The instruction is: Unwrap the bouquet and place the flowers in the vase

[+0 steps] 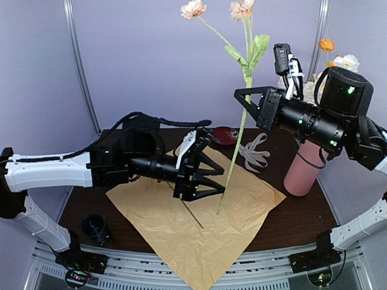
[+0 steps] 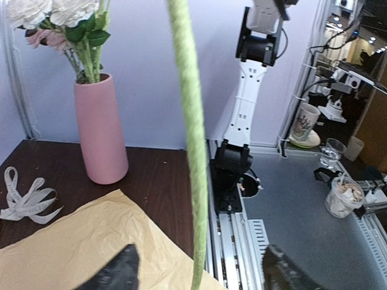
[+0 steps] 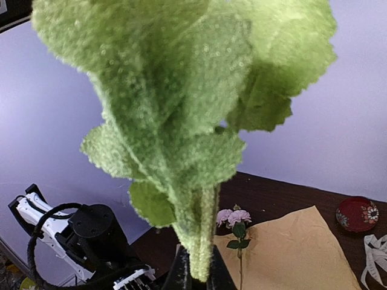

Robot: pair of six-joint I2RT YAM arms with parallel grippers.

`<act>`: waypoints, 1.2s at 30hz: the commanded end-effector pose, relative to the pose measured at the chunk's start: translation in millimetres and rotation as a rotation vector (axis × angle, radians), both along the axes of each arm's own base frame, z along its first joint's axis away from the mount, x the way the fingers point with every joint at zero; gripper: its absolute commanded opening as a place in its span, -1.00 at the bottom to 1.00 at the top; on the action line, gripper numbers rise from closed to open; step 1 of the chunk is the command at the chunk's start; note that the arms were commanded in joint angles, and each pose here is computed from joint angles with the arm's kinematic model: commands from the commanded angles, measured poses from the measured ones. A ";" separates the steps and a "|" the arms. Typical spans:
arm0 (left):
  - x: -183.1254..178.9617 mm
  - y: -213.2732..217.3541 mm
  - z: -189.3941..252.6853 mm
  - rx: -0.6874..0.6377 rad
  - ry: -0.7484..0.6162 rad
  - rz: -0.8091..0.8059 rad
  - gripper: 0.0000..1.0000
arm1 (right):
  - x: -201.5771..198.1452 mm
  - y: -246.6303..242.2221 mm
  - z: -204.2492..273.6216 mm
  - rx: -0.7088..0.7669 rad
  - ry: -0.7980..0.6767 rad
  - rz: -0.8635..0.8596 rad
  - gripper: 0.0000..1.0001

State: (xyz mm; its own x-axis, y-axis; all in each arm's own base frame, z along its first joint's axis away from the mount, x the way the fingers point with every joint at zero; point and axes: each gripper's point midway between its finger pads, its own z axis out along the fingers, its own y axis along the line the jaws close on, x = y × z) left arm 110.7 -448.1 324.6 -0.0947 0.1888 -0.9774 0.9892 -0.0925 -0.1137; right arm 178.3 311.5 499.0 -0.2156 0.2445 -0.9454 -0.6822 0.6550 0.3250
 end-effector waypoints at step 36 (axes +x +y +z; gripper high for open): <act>53.1 20.1 0.0 -0.060 -0.041 0.363 0.96 | 29.4 -264.5 90.1 -0.359 -0.140 -1.115 -1.00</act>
